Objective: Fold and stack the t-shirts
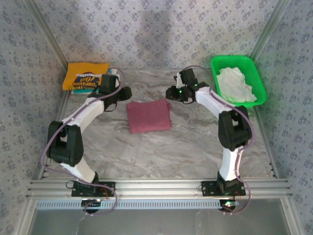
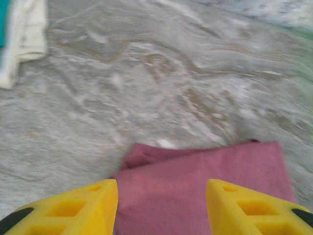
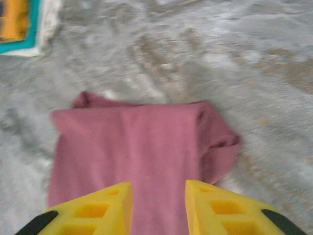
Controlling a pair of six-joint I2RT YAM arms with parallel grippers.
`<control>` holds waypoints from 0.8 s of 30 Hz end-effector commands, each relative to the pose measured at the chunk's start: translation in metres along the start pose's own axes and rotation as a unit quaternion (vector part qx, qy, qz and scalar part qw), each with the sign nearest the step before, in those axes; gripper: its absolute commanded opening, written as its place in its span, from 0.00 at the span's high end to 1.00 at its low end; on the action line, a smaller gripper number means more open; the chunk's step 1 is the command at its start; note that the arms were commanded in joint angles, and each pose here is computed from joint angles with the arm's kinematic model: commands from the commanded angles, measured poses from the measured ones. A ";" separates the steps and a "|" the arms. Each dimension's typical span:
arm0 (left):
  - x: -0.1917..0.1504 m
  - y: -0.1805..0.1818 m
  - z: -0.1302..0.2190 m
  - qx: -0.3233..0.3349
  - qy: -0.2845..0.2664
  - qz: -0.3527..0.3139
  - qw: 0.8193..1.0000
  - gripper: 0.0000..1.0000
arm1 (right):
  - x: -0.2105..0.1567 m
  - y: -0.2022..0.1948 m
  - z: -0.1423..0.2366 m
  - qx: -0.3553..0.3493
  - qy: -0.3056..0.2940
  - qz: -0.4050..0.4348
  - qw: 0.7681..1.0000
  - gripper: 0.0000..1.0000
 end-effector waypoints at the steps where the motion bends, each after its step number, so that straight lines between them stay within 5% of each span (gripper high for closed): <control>1: -0.023 -0.022 0.005 -0.047 -0.007 -0.006 0.999 0.50 | -0.017 0.042 0.011 0.080 -0.013 0.045 0.996 0.70; 7: -0.072 0.004 -0.034 -0.021 0.017 0.022 0.999 0.53 | -0.039 0.038 -0.036 0.091 0.040 0.033 0.994 0.73; 16: -0.103 0.023 -0.070 -0.003 0.039 0.038 0.999 0.53 | -0.063 -0.027 -0.097 0.026 0.083 -0.021 0.996 0.74; 24: -0.092 0.008 -0.035 -0.006 0.016 0.030 0.999 0.50 | -0.063 -0.010 -0.077 0.044 0.073 -0.012 0.996 0.72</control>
Point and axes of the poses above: each hand's point on the last joint's axis, 136 mm out from that joint toward the fingers, its own z axis back along the fingers, its own y axis along the line the jaws close on, x = y × z, the point moved 5 cm from there along z, back along the fingers
